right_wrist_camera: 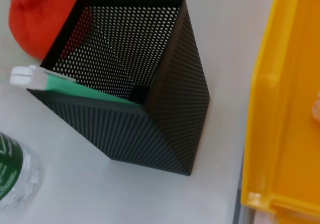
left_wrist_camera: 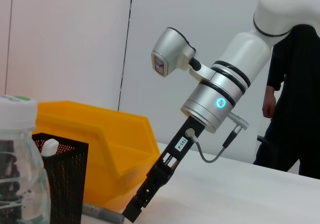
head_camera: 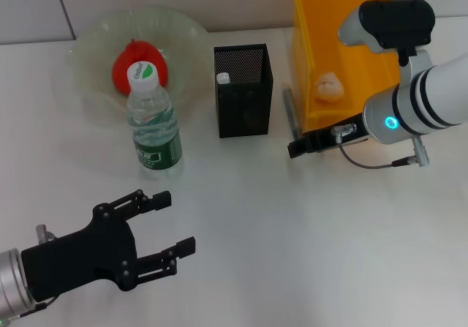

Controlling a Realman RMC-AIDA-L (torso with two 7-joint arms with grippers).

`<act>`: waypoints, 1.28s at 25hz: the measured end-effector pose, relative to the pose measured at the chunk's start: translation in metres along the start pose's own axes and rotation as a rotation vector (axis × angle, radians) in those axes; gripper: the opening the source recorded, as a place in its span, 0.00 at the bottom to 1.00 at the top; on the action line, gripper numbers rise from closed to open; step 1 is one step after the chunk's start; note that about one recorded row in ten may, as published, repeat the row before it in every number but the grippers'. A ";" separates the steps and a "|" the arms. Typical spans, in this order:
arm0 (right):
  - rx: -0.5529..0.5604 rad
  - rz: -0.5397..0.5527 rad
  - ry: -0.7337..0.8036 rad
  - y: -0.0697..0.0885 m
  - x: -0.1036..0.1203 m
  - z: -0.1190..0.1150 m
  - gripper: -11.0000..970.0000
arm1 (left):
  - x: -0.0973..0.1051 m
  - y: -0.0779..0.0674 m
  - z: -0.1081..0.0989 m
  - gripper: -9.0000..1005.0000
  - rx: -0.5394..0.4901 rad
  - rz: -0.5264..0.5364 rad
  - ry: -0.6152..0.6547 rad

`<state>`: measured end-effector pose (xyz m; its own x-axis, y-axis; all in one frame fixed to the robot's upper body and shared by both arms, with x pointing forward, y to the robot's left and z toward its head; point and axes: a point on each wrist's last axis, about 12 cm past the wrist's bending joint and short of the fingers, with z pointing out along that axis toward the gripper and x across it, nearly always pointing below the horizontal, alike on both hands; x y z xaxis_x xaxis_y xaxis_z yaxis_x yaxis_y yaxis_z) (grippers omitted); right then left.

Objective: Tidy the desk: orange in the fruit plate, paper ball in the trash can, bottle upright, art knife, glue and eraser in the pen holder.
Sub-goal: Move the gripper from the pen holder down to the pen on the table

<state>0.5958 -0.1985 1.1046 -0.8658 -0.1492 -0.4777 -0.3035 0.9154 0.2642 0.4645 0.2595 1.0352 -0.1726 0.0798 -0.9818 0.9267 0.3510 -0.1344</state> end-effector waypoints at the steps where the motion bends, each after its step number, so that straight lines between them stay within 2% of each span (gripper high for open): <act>1: 0.001 0.001 -0.003 0.000 0.000 0.000 0.55 | 0.000 0.000 0.000 0.80 -0.001 -0.001 0.000; 13: -0.005 0.025 -0.009 -0.004 -0.003 0.004 0.55 | 0.001 -0.001 -0.001 0.80 -0.003 -0.003 0.001; 19: -0.002 0.025 -0.006 -0.004 -0.004 0.007 0.38 | 0.001 -0.001 -0.001 0.80 -0.004 -0.005 0.001; 32: 0.005 0.027 -0.005 -0.002 -0.008 0.015 0.35 | 0.004 -0.004 -0.004 0.80 -0.012 -0.005 0.002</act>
<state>0.6093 -0.1939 1.0951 -0.8715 -0.1224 -0.4748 -0.2781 0.9209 0.2732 0.4591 0.2627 1.0323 -0.1784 0.0800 -0.9807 0.9215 0.3629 -0.1380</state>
